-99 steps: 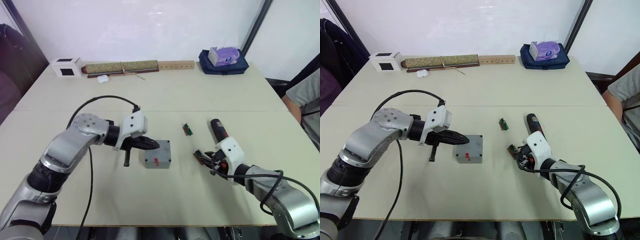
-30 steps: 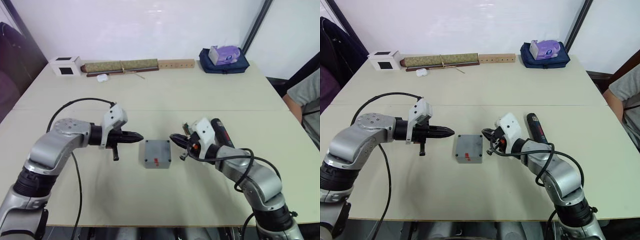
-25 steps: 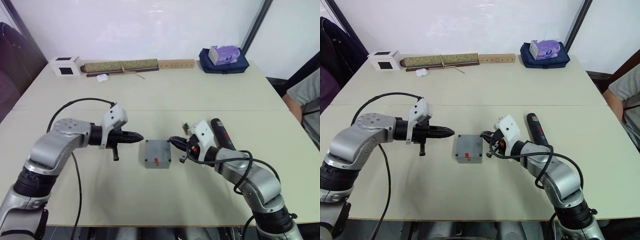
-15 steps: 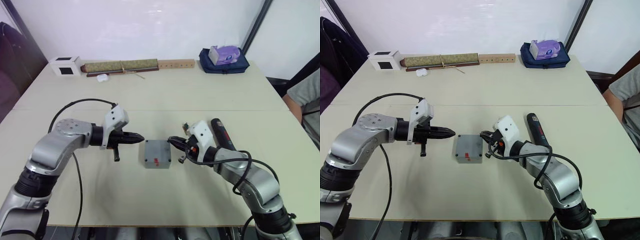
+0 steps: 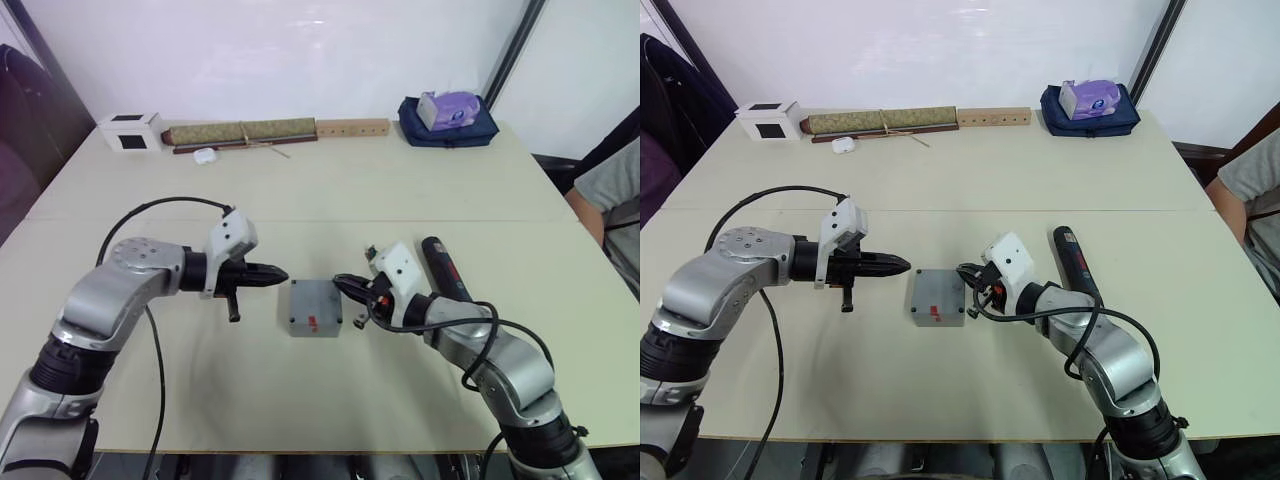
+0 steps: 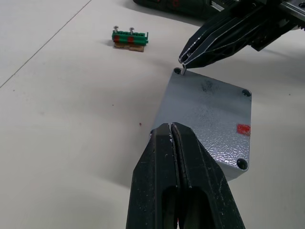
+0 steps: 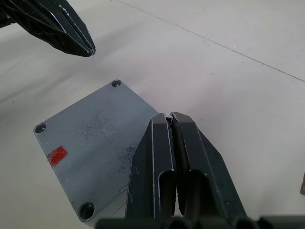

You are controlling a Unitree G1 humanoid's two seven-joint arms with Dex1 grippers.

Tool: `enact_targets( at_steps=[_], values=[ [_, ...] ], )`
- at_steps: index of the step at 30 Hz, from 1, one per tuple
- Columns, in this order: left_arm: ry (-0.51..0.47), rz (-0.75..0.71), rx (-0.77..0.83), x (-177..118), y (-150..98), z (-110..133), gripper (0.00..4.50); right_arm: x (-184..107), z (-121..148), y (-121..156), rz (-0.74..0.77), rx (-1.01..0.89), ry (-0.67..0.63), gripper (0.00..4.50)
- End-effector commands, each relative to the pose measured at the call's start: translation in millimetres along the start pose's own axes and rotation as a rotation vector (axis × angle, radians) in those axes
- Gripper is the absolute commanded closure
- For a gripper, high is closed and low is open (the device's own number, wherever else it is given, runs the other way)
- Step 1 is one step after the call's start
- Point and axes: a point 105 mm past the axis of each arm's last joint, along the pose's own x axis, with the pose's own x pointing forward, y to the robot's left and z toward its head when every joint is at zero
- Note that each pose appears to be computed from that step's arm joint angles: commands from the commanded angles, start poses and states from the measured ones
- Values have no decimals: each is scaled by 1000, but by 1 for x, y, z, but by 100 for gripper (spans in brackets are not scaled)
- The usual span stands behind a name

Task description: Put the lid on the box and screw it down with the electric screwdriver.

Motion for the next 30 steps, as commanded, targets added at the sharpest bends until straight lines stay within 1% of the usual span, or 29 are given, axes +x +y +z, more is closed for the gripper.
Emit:
enact_targets(
  at_steps=[1, 14, 22, 30],
  values=[
    [-24, -7, 52, 0, -4, 10, 450, 1, 0, -1, 2, -25, 0, 449],
    [-31, -8, 54, 1, -4, 10, 450, 0, 2, -10, -35, -43, -11, 449],
    [-36, -9, 59, 3, -3, 11, 450, 0, 1, -10, -41, -45, -11, 449],
    [-38, -9, 55, 4, -4, 10, 450, -1, 9, -10, -42, -40, -44, 449]
  ],
)
